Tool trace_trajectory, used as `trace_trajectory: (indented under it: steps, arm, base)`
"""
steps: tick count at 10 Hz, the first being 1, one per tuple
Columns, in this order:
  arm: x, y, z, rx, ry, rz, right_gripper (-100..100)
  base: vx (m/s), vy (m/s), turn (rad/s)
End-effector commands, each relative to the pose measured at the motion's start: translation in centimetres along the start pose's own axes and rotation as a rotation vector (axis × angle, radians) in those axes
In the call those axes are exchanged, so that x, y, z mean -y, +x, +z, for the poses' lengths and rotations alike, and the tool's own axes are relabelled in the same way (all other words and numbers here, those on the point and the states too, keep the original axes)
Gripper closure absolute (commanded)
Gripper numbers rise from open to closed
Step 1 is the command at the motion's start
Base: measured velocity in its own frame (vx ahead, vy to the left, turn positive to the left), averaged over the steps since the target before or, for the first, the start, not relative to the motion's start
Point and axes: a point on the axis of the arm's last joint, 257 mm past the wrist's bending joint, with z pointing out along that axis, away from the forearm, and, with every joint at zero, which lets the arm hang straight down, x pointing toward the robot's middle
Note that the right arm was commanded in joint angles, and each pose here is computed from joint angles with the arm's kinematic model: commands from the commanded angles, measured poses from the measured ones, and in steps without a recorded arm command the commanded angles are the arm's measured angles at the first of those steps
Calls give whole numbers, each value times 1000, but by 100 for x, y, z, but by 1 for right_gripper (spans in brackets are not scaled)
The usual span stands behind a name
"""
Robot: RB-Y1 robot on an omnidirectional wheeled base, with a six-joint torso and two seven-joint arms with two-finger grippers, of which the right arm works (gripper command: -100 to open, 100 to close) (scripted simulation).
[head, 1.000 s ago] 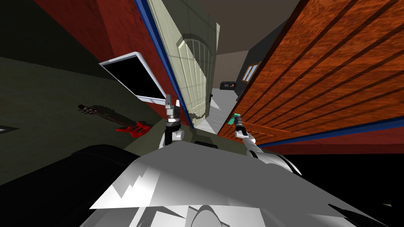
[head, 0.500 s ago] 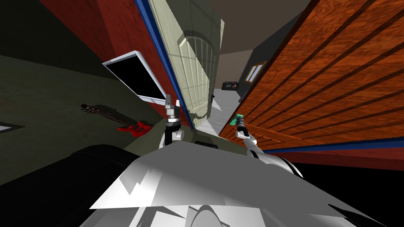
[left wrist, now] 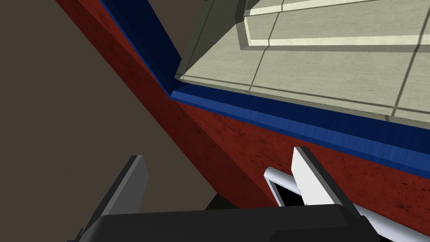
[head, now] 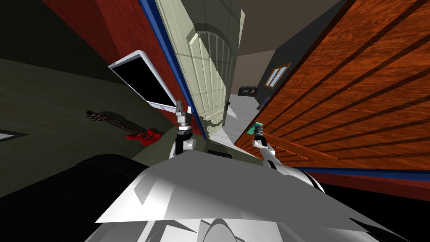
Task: Push the door open
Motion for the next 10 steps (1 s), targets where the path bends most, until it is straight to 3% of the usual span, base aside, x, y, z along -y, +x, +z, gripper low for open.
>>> trace_trajectory:
  steps: [1,3,4,8,10]
  arm:
    - [-66,-190,18,33,-13,-6,100]
    - [-72,-266,11,52,-14,-6,100]
    - [-81,-422,-6,89,-16,-7,100]
    - [-93,-747,-59,166,-17,-9,100]
    - [-93,-747,-59,166,-17,-9,100]
  base:
    - [86,10,66]
    - [79,-1,38]
    - [85,-8,83]
    - [116,-3,66]
    - [45,-10,20]
